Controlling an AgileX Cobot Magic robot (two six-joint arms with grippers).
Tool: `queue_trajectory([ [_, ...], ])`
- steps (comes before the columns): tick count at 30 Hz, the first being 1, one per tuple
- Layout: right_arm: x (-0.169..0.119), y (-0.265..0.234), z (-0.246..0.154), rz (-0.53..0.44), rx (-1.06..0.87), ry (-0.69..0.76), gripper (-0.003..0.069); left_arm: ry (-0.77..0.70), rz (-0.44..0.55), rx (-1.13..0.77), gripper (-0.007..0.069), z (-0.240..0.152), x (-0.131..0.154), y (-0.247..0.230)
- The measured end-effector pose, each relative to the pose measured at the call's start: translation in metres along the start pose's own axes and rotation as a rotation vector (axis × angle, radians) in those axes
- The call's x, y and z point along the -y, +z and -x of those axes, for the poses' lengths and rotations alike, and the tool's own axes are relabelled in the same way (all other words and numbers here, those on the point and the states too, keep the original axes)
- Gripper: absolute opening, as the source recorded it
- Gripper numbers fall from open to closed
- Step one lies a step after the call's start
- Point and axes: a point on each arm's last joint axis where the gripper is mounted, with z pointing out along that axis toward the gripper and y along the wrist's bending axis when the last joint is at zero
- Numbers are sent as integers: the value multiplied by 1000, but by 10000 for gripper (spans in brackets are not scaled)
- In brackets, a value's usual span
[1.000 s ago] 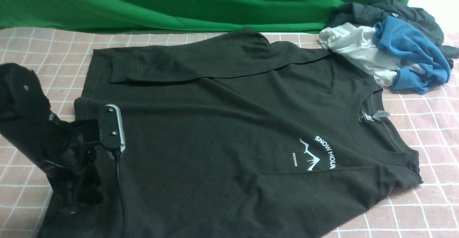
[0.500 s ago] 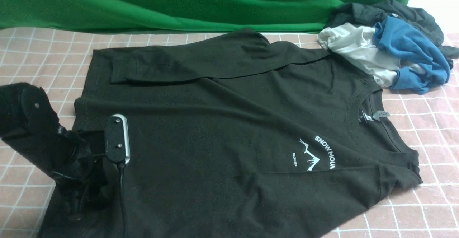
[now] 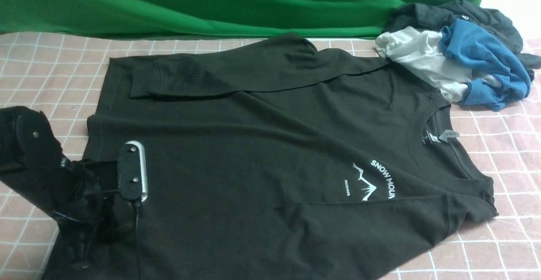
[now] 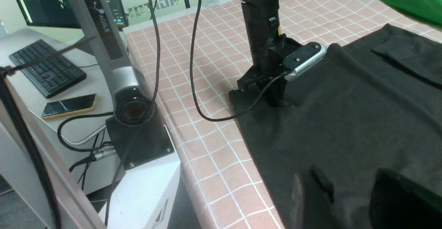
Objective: Fold a long-sleeved shirt over a pink coffee tablecloth.
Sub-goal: 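Grasp the left edge of the dark T-shirt lying flat on the table, then fold the left side of the black T-shirt inward over its body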
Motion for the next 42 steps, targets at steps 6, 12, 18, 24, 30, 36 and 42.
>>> queue_trajectory([
  [6, 0, 0, 1, 1, 12, 30, 239, 8, 75, 13, 39, 1, 1, -20],
  [12, 3, 6, 4, -32, 15, 91, 239, -37, 167, 41, 39, 8, -16, -52],
  [18, 7, 22, 4, -78, -47, 93, 239, -51, 248, 65, 39, 15, -34, -74],
  [24, 12, 44, 3, -129, -129, 82, 239, -54, 338, 85, 39, 22, -54, -94],
  [30, 18, 53, 2, -192, -153, 95, 239, -64, 321, 73, 39, 26, -77, -81],
  [36, 18, 54, 2, -201, -152, 104, 239, -108, 326, 51, 39, 27, -101, -57],
  [42, 20, 54, 3, -224, -145, 111, 239, -202, 348, 60, 39, 29, -124, -29],
])
